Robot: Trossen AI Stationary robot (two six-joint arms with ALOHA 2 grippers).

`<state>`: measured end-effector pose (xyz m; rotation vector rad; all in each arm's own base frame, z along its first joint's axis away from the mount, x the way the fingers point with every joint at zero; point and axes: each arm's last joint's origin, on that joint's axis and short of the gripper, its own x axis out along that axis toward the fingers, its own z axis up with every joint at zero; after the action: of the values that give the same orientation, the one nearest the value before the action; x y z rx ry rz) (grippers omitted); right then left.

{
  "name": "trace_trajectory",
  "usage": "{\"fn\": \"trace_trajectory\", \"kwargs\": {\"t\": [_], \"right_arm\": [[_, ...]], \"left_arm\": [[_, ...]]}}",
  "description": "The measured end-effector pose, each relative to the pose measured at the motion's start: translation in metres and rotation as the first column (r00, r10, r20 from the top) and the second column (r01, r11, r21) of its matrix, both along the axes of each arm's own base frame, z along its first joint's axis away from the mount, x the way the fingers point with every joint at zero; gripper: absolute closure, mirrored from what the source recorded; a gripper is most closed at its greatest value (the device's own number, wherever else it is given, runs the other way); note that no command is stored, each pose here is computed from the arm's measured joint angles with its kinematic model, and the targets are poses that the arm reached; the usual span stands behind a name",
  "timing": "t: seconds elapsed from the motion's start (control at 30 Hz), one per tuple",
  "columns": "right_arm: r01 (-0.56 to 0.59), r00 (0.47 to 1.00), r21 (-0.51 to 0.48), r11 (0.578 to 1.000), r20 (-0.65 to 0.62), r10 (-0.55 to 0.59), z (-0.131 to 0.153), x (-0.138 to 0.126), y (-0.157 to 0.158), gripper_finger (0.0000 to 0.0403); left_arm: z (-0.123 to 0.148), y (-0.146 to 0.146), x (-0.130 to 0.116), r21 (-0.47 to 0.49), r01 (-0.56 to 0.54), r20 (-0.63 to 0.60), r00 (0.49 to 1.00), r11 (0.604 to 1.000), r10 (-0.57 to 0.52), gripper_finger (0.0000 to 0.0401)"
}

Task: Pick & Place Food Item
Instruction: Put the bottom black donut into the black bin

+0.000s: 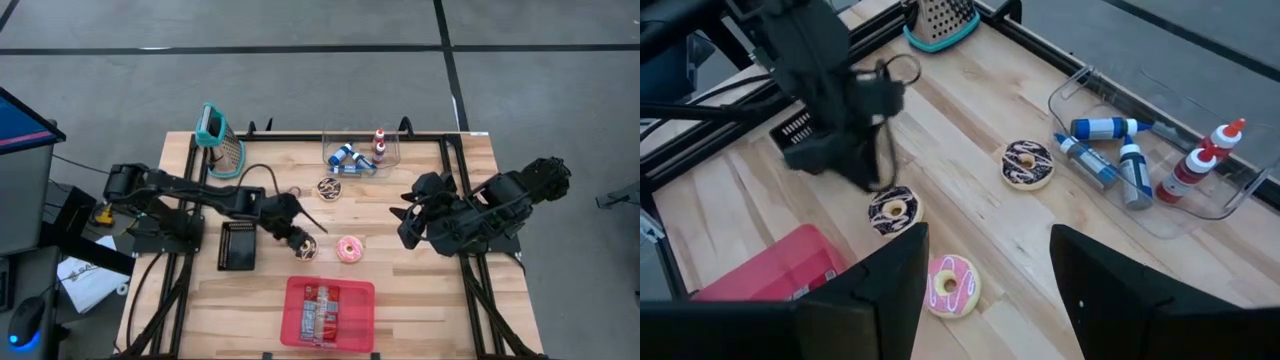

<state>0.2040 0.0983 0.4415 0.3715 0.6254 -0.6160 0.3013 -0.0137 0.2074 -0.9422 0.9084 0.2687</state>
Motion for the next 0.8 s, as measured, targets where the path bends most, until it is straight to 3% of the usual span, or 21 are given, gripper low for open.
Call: {"fn": "trace_trajectory", "kwargs": {"t": [0.17, 0.33, 0.8], "right_arm": [[-0.006, 1.000, -0.001, 1.000, 0.000, 0.006, 0.000, -0.001, 0.001, 0.0201], [-0.012, 1.000, -0.006, 1.000, -0.005, 0.011, 0.000, -0.001, 0.001, 0.0201], [-0.014, 1.000, -0.010, 1.000, -0.009, 0.014, 0.000, -0.001, 0.001, 0.0201]], "left_arm": [[-0.003, 0.012, -0.008, 0.097, -0.106, -0.085, 0.990, 0.990, 0.114, 0.0279], [-0.010, 0.015, -0.010, 0.138, -0.048, -0.133, 0.989, 0.989, 0.067, 0.0264], [-0.030, 0.014, -0.003, 0.165, 0.040, -0.194, 0.981, 0.985, -0.007, 0.0167]]}}
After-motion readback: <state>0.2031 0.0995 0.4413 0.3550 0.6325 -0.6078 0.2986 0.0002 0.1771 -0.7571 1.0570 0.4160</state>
